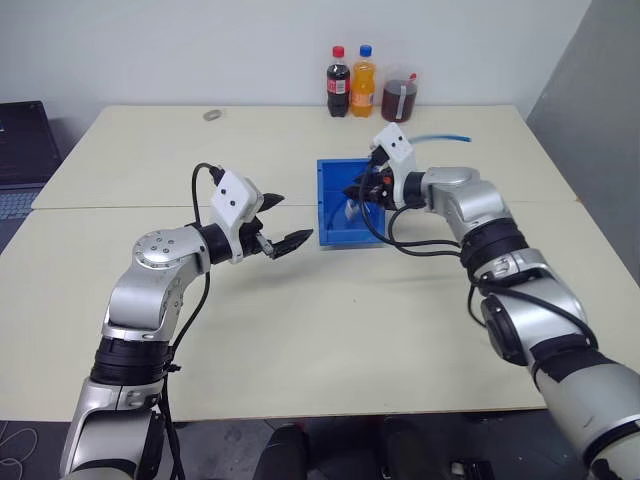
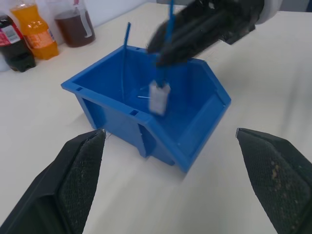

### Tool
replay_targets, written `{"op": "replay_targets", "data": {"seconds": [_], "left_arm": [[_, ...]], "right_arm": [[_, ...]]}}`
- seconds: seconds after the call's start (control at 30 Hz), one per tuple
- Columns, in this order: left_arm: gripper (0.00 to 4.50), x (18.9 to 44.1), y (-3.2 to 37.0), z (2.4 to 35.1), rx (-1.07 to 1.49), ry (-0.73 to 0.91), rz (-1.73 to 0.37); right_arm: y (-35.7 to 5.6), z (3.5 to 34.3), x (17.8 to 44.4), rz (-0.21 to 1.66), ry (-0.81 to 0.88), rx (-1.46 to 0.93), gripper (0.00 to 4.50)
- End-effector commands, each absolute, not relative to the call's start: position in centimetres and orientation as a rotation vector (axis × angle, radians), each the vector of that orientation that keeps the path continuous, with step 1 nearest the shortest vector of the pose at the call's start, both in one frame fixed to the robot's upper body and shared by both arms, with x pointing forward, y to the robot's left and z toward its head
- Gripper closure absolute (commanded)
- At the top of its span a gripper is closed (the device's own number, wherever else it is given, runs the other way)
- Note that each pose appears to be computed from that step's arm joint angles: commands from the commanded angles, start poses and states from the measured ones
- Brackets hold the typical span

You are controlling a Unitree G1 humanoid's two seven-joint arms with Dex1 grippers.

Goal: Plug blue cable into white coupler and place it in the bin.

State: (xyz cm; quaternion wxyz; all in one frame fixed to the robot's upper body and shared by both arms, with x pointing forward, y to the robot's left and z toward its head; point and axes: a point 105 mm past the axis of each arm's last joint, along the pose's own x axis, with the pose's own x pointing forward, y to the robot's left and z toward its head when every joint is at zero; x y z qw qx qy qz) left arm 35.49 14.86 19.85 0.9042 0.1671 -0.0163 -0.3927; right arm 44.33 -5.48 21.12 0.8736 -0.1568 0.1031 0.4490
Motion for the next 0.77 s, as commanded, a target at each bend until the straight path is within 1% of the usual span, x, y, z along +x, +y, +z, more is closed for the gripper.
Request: {"op": "replay_targets", "data": {"seconds": [0.03,0.1,0.2,0.37,0.5,0.57,0.63,0.77], "left_arm": [[0.0,35.6,15.3,21.0,0.363,-0.073,-0.787],[0.0,35.6,15.7,20.9,0.361,-0.066,-0.777],[0.0,35.8,16.3,20.8,0.347,-0.059,-0.75],[0.0,36.1,18.0,20.5,0.32,-0.026,-0.699],[0.0,35.9,19.2,20.4,0.325,-0.024,-0.645],[0.0,35.2,20.3,20.1,0.325,-0.012,-0.617],[0.0,34.5,20.9,19.7,0.318,0.007,-0.615],[0.0,33.6,21.2,19.2,0.317,0.024,-0.645]], "right_arm": [[-6.8,23.6,44.0,0.999,0.187,-0.453,1.37],[-8.3,23.4,43.6,1.018,0.229,-0.497,0.91],[-9.9,22.6,42.8,1.06,0.29,-0.536,0.09],[-12.5,21.3,40.6,1.136,0.348,-0.619,0.04],[-13.9,20.7,38.4,1.169,0.341,-0.63,0.04],[-14.6,20.6,35.9,1.199,0.264,-0.527,0.04],[-15.0,20.9,33.9,1.203,0.199,-0.457,0.04],[-15.0,22.3,32.1,1.178,0.147,-0.369,0.04]]}}
